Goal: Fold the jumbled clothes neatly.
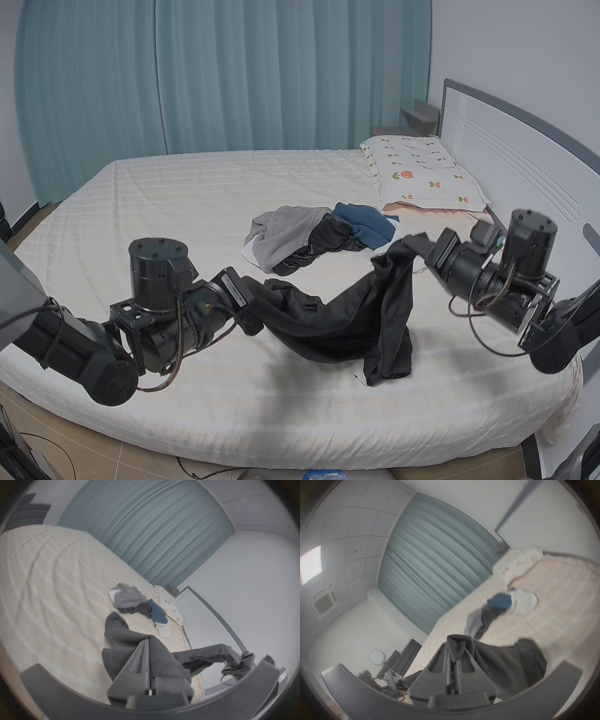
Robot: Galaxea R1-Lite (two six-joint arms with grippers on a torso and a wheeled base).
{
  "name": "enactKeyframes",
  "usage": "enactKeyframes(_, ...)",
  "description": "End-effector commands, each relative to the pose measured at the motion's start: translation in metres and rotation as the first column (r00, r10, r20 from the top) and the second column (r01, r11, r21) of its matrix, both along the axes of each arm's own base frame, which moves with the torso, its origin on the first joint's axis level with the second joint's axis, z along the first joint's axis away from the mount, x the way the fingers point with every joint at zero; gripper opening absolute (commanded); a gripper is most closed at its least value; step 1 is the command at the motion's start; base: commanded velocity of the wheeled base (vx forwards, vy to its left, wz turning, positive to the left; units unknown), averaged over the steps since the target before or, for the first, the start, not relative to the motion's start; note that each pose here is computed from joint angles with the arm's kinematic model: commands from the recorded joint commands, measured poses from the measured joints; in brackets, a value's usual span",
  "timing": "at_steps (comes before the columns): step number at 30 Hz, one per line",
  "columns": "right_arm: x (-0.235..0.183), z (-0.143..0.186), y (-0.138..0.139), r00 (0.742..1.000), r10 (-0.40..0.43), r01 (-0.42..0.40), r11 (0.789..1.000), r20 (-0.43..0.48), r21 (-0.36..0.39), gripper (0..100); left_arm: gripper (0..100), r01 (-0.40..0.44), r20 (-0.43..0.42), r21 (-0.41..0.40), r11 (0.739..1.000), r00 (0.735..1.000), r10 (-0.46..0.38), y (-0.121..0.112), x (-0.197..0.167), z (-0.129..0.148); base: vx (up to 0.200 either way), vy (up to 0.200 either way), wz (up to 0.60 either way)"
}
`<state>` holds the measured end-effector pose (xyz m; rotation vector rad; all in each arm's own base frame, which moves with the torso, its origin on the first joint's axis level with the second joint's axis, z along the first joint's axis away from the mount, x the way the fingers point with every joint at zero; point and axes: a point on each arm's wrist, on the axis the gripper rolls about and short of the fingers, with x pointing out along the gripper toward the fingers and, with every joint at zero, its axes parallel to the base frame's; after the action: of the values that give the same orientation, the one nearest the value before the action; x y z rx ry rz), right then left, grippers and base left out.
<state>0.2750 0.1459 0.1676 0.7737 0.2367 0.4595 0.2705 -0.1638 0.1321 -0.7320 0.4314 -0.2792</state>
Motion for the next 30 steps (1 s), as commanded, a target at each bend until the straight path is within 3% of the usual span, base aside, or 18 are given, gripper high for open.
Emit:
enactKeyframes(1, -0.007, -0.052, 0.028, 0.981, 0.047, -0.043, 0.999, -0.187, 0.024, 0, 0, 0.085, -0.159, -0.012, 0.996, 0.984, -0.085, -0.011, -0.029, -0.036, 0.000, 0.000, 0.00)
enactKeyframes(6, -0.004, -0.055, 0.022, 0.983, -0.009, 0.011, 1.000, -0.185, 0.008, 0, 0, 0.082, -0.176, -0.007, 0.997, 0.981, -0.082, -0.007, -0.033, -0.043, 0.000, 0.000, 0.00)
enactKeyframes(10, -0.005, -0.055, 0.020, 0.983, -0.017, 0.019, 1.000, -0.184, 0.007, 0, 0, 0.085, -0.207, 0.012, 0.996, 0.975, -0.081, -0.007, -0.034, -0.052, 0.000, 0.000, 0.00)
enactKeyframes(16, -0.007, -0.054, 0.018, 0.983, -0.022, 0.023, 1.000, -0.184, 0.005, 0, 0, 0.078, -0.211, -0.010, 0.997, 0.974, -0.079, -0.007, -0.035, -0.051, -0.200, 0.000, 0.00)
enactKeyframes(30, -0.006, -0.062, 0.019, 0.978, -0.023, 0.021, 1.000, -0.206, -0.010, 0, 0, 0.077, -0.201, -0.025, 0.997, 0.976, -0.080, -0.007, -0.033, -0.048, 0.000, 0.000, 0.00)
